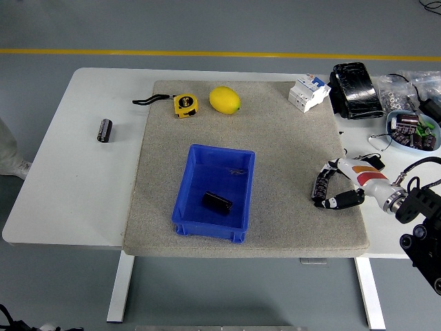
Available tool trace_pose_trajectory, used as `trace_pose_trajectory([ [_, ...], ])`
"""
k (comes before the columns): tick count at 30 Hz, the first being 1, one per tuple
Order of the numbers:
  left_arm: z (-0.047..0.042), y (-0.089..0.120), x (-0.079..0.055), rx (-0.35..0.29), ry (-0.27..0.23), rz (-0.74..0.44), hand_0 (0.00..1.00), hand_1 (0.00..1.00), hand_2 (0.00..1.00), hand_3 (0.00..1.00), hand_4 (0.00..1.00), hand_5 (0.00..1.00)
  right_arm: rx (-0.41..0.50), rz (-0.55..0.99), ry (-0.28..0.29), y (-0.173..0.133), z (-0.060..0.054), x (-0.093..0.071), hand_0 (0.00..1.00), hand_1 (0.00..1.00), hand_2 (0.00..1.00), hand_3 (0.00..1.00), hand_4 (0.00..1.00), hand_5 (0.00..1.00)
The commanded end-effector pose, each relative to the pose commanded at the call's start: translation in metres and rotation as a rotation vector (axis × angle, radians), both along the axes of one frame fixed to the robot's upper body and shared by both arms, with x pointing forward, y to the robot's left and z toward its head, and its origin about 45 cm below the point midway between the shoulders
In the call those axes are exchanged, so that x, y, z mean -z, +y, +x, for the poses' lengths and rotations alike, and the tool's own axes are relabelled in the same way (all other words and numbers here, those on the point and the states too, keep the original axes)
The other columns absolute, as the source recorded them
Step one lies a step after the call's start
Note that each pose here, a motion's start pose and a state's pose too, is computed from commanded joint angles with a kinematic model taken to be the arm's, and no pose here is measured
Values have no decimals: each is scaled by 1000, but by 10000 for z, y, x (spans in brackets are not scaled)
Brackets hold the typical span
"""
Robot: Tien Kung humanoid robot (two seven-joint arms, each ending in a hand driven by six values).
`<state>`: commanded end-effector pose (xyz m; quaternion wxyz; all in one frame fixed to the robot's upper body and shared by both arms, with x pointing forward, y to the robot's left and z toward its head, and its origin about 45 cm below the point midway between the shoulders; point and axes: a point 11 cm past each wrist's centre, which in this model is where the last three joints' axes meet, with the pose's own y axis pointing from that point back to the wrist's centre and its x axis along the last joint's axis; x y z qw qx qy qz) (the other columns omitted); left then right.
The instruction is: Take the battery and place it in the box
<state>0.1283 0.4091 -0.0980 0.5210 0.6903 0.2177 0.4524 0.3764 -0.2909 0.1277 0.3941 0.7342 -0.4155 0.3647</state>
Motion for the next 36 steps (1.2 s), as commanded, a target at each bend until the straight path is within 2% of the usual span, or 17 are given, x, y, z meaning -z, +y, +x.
trace_pose_trajectory([
  [6,0,2,-1,0,-1,0,554,507,600,643,648,721,-5,14,-19,33,22,-80,310,378,435,442,968,186],
  [13,6,13,-6,-4,-2,2,553,505,597,644,645,719,-47,43,-67,201,94,-313,320,377,435,442,975,181],
  [17,21,30,-16,-5,-4,6,547,500,593,644,646,717,-82,71,-93,359,165,-492,331,382,436,445,954,169],
  [20,15,41,-18,-7,-4,8,547,500,593,644,646,717,-116,107,-120,539,234,-694,331,382,436,445,954,169],
  [22,14,48,-20,-7,-4,10,538,494,590,644,647,719,-142,125,-141,660,261,-818,369,408,449,460,947,168],
  [26,27,59,-28,-5,-4,11,538,494,590,644,647,719,-222,151,-180,977,283,-1078,369,408,449,460,947,168],
  [27,27,61,-29,-5,-4,12,534,490,587,644,649,719,-239,151,-184,1041,282,-1110,421,458,464,465,941,177],
  [31,23,55,-27,-3,-1,13,534,490,587,644,649,719,-335,144,-180,1404,258,-1195,421,458,464,465,941,177],
  [32,22,55,-26,-2,1,13,534,490,587,644,649,719,-352,141,-175,1467,243,-1188,421,458,464,465,941,177],
  [33,20,55,-26,-1,2,13,534,492,584,643,652,718,-379,137,-167,1565,225,-1185,512,505,497,493,938,185],
  [36,28,58,-30,-4,-1,14,534,492,584,643,652,718,-456,108,-137,1812,159,-1110,512,505,497,493,938,185],
])
